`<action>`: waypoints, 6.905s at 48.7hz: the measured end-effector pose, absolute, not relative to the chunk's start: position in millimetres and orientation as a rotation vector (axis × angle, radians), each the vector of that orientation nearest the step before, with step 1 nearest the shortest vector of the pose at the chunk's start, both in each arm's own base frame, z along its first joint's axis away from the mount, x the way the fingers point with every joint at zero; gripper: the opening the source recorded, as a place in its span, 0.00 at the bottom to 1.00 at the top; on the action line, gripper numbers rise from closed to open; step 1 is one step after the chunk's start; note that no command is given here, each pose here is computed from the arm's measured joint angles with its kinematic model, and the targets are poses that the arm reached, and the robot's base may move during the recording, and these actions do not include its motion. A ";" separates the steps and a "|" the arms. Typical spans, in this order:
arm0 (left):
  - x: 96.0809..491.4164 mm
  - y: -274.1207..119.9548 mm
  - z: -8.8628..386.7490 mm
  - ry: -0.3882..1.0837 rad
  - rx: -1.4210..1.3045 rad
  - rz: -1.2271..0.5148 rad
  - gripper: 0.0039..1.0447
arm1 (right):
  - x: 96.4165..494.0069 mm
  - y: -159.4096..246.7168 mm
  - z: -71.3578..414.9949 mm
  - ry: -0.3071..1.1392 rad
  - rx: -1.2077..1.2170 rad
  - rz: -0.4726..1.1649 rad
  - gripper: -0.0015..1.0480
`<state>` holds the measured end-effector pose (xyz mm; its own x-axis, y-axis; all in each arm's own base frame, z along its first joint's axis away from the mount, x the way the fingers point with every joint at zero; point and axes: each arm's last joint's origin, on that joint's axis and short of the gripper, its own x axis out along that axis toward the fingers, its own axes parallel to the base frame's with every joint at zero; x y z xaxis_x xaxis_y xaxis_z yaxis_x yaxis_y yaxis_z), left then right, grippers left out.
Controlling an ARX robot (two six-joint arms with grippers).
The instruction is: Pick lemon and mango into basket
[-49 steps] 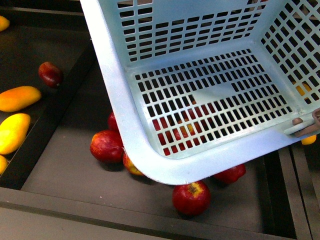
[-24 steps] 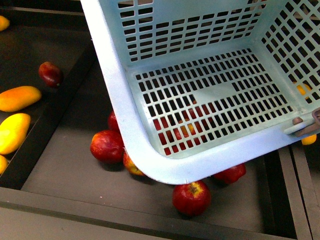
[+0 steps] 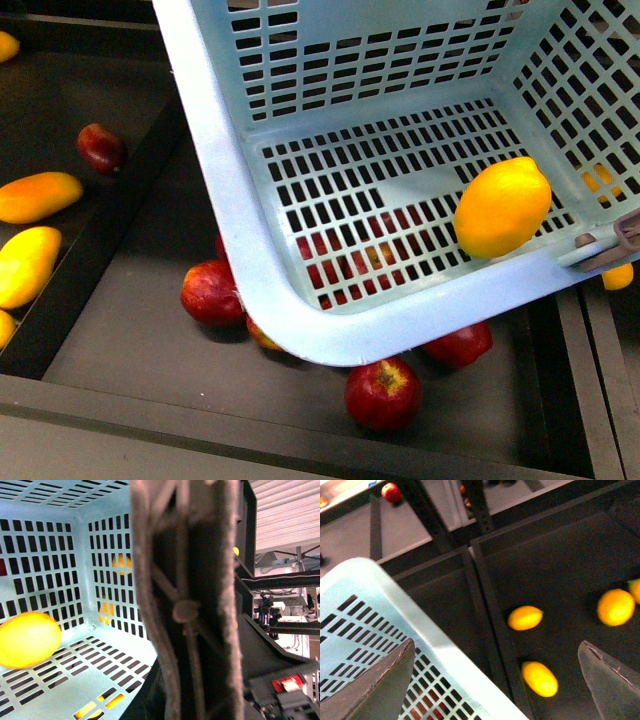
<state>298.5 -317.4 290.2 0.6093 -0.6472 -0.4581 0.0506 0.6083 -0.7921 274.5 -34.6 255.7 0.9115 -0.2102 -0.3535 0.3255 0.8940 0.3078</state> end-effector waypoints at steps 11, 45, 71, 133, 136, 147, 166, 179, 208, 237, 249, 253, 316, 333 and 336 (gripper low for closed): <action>298.4 -317.5 290.2 0.829 -0.830 -0.462 0.04 | 216.0 -41.9 259.2 0.023 0.148 -0.035 0.69; 298.5 -317.5 290.2 0.827 -0.830 -0.460 0.04 | 153.1 -4.2 192.1 0.010 0.006 -0.022 0.02; 298.3 -317.6 290.2 0.828 -0.830 -0.461 0.04 | 131.5 -0.5 177.7 0.002 0.004 -0.003 0.33; 298.1 -319.3 287.8 0.838 -0.827 -0.464 0.04 | 131.1 -0.3 177.0 0.004 0.005 -0.004 0.92; 298.1 -319.3 287.8 0.839 -0.832 -0.462 0.04 | 130.9 -0.3 177.3 0.002 0.005 -0.005 0.92; 298.6 -318.8 287.8 0.834 -0.830 -0.458 0.04 | 130.9 -0.2 176.8 0.003 0.005 -0.002 0.92; 298.6 -318.9 287.6 0.835 -0.830 -0.458 0.04 | 130.9 -0.1 176.2 0.006 0.004 -0.001 0.92; 304.7 -312.9 287.8 0.808 -0.827 -0.426 0.04 | 130.8 0.1 176.1 0.006 0.004 0.005 0.92; 299.0 -318.8 286.9 0.836 -0.831 -0.453 0.04 | 213.4 -110.4 163.9 0.515 0.445 -0.727 0.92; 299.3 -318.6 286.9 0.834 -0.826 -0.455 0.04 | 356.8 -122.9 47.9 0.719 0.723 -0.769 0.92; 300.0 -317.9 286.9 0.825 -0.822 -0.446 0.04 | 397.8 -108.2 14.8 0.770 0.759 -0.774 0.92; 300.4 -317.5 286.9 0.820 -0.821 -0.441 0.04 | 407.2 -106.3 6.2 0.776 0.772 -0.784 0.92; 299.6 -318.3 286.9 0.834 -0.824 -0.457 0.04 | 388.7 -160.5 51.1 0.655 0.835 -0.826 0.59; 299.6 -318.2 286.9 0.834 -0.824 -0.456 0.04 | 352.6 -162.0 163.7 0.489 0.733 -0.673 0.59; 299.5 -318.4 286.9 0.834 -0.824 -0.457 0.04 | 346.0 -155.4 189.7 0.441 0.711 -0.639 0.59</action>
